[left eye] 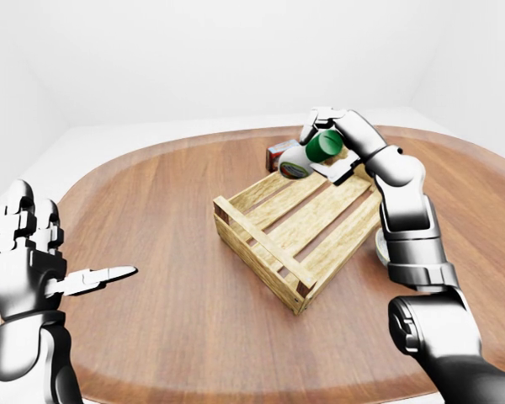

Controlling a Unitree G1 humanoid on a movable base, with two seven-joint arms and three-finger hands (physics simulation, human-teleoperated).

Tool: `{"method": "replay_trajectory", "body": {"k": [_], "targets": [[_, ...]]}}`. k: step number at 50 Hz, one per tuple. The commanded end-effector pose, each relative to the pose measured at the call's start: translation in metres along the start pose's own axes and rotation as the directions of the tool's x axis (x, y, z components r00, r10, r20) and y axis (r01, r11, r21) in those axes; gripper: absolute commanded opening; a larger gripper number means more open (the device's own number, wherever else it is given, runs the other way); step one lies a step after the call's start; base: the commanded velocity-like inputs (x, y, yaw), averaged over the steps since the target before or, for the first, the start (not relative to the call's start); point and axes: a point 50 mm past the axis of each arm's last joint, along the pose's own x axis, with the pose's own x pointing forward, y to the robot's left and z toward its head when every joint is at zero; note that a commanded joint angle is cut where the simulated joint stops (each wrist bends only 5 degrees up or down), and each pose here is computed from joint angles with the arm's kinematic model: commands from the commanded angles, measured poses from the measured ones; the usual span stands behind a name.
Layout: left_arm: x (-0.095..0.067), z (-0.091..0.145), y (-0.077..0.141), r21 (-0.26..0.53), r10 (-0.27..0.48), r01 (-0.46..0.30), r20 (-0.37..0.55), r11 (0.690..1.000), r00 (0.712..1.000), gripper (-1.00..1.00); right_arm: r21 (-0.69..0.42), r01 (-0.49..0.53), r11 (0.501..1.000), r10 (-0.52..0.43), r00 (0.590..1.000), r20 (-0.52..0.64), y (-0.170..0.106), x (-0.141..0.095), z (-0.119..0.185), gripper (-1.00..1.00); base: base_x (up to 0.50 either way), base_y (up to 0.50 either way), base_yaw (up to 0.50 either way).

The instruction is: Pick up the salad dressing and put it in the tray.

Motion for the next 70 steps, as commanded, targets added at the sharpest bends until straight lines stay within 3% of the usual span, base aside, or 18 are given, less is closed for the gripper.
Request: {"method": "replay_trajectory", "body": {"k": [1, 5, 9, 11, 18, 27, 30, 37, 45, 53, 55, 70], "targets": [[0.000, 0.002, 0.000, 0.007, 0.002, -0.003, 0.006, 1.000, 1.000, 1.00, 0.096, 0.098, 0.991, -0.066, 0.953, -0.294, -0.014, -0.030, -0.084, -1.00, 0.00, 0.00, 0.00], [-0.001, 0.005, -0.001, 0.009, -0.001, 0.001, 0.019, 1.000, 1.000, 1.00, 0.130, 0.153, 0.980, -0.091, 0.916, -0.391, -0.017, -0.032, -0.106, -1.00, 0.00, 0.00, 0.00], [-0.001, 0.008, 0.000, 0.011, 0.001, -0.002, 0.033, 1.000, 0.999, 1.00, 0.153, 0.156, 0.976, -0.051, 0.841, -0.538, -0.007, -0.033, -0.134, -1.00, 0.00, 0.00, 0.00], [-0.001, 0.009, 0.001, 0.013, 0.003, -0.003, 0.036, 1.000, 0.999, 1.00, 0.177, 0.182, 0.967, -0.056, 0.833, -0.551, -0.012, -0.031, -0.134, -1.00, 0.00, 0.00, 0.00], [-0.001, 0.009, 0.001, 0.011, 0.000, 0.000, 0.034, 1.000, 0.999, 1.00, 0.108, 0.183, 0.977, -0.083, 0.795, -0.601, -0.023, -0.025, -0.133, -1.00, 0.00, 0.00, 0.00], [0.000, 0.004, 0.000, 0.008, -0.001, 0.001, 0.018, 1.000, 1.000, 1.00, 0.146, 0.222, 0.964, -0.069, 0.740, -0.669, -0.006, -0.033, -0.149, -1.00, 0.00, 0.00, 0.00], [0.000, 0.005, 0.000, 0.007, -0.004, 0.004, 0.020, 1.000, 1.000, 1.00, 0.233, 0.253, 0.939, -0.033, 0.740, -0.672, 0.006, -0.034, -0.152, -1.00, 0.00, 0.00, 0.00], [-0.001, 0.003, 0.002, 0.003, 0.001, -0.001, 0.013, 1.000, 1.000, 1.00, 0.306, 0.232, 0.923, 0.035, 0.742, -0.669, 0.033, -0.033, -0.157, -1.00, 0.00, 0.00, 0.00], [-0.001, 0.000, -0.001, -0.001, -0.005, 0.005, 0.001, 1.000, 1.000, 1.00, 0.431, 0.156, 0.889, 0.162, 0.772, -0.615, 0.056, -0.035, -0.159, -1.00, 0.00, 0.00, 0.00], [0.000, -0.001, -0.005, -0.003, -0.017, 0.017, -0.004, 1.000, 1.000, 1.00, 0.400, 0.137, 0.906, 0.178, 0.735, -0.655, 0.062, -0.043, -0.166, -1.00, 0.00, 0.00, 0.00], [-0.001, -0.001, -0.004, -0.004, -0.016, 0.016, -0.003, 1.000, 1.000, 1.00, 0.361, 0.131, 0.923, 0.169, 0.706, -0.688, 0.060, -0.044, -0.168, -1.00, 0.00, 0.00, 0.00], [-0.001, -0.003, -0.005, -0.006, -0.016, 0.016, -0.012, 1.000, 1.000, 1.00, 0.262, 0.133, 0.956, 0.097, 0.700, -0.707, 0.046, -0.039, -0.164, -1.00, 0.00, 0.00, 0.00]]}}
